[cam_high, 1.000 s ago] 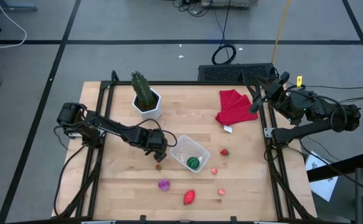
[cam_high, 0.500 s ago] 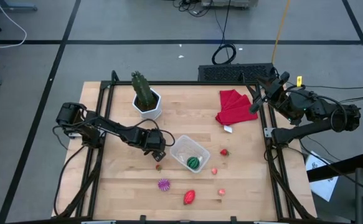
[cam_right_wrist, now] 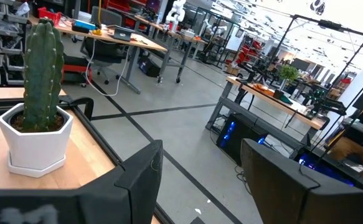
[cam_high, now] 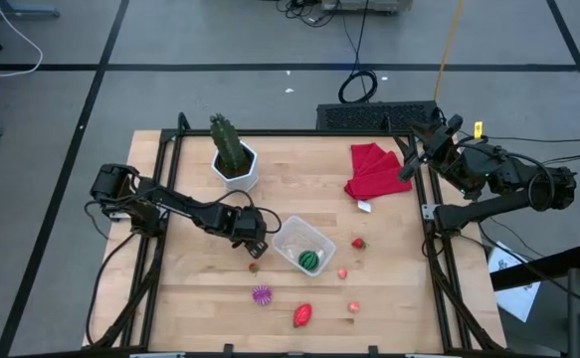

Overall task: Pick and placing Produce into tupperware
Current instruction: Put the top left strawberry into the transparent bin

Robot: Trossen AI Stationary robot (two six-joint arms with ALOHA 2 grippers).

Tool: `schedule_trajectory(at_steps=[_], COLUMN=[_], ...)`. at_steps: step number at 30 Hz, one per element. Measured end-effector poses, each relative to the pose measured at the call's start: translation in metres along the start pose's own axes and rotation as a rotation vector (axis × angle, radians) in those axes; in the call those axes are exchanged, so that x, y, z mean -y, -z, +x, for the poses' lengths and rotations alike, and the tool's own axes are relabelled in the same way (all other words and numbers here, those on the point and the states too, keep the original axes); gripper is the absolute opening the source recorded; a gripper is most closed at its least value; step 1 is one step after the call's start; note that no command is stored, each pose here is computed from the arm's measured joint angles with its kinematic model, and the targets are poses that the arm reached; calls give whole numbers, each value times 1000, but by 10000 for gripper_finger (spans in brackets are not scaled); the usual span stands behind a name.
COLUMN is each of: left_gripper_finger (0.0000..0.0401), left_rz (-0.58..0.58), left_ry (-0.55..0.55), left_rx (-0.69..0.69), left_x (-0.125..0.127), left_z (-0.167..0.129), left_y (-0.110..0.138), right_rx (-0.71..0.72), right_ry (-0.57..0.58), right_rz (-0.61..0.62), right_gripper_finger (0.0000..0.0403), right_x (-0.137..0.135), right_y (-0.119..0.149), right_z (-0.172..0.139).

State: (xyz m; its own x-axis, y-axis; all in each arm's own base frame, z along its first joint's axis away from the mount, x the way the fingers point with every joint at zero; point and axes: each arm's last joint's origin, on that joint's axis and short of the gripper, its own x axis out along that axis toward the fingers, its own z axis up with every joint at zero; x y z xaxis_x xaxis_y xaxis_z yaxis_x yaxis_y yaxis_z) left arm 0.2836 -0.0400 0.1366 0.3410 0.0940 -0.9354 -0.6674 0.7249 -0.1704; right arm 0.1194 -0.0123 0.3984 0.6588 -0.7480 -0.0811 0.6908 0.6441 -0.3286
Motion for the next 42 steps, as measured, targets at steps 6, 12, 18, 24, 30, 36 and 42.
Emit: schedule_trajectory(at_steps=[6, 12, 18, 24, 30, 36, 42], left_gripper_finger=[142, 136, 150, 151, 151, 152, 152], left_rz=[-3, -18, -25, -52, -97, -114, -84], left_ry=[19, 31, 67, 76, 130, 230, 221], left_rx=[-2, -6, -27, -38, -22, 45, 88], left_x=[1, 2, 2, 1, 1, 12, 21], left_z=[0, -2, -11, -27, -59, -94, -117], left_y=[0, 0, 0, 5, 13, 13, 6], right_rx=[0, 0, 0, 0, 1, 4, 10], right_ry=[0, 0, 0, 0, 1, 1, 3], right_rz=[0, 0, 0, -5, -25, -30, -36], right_gripper_finger=[209, 209, 209, 209, 209, 209, 209], right_x=[0, 0, 0, 0, 0, 0, 0], right_y=[0, 0, 0, 0, 0, -1, -1], right_z=[0, 0, 0, 0, 0, 0, 0])
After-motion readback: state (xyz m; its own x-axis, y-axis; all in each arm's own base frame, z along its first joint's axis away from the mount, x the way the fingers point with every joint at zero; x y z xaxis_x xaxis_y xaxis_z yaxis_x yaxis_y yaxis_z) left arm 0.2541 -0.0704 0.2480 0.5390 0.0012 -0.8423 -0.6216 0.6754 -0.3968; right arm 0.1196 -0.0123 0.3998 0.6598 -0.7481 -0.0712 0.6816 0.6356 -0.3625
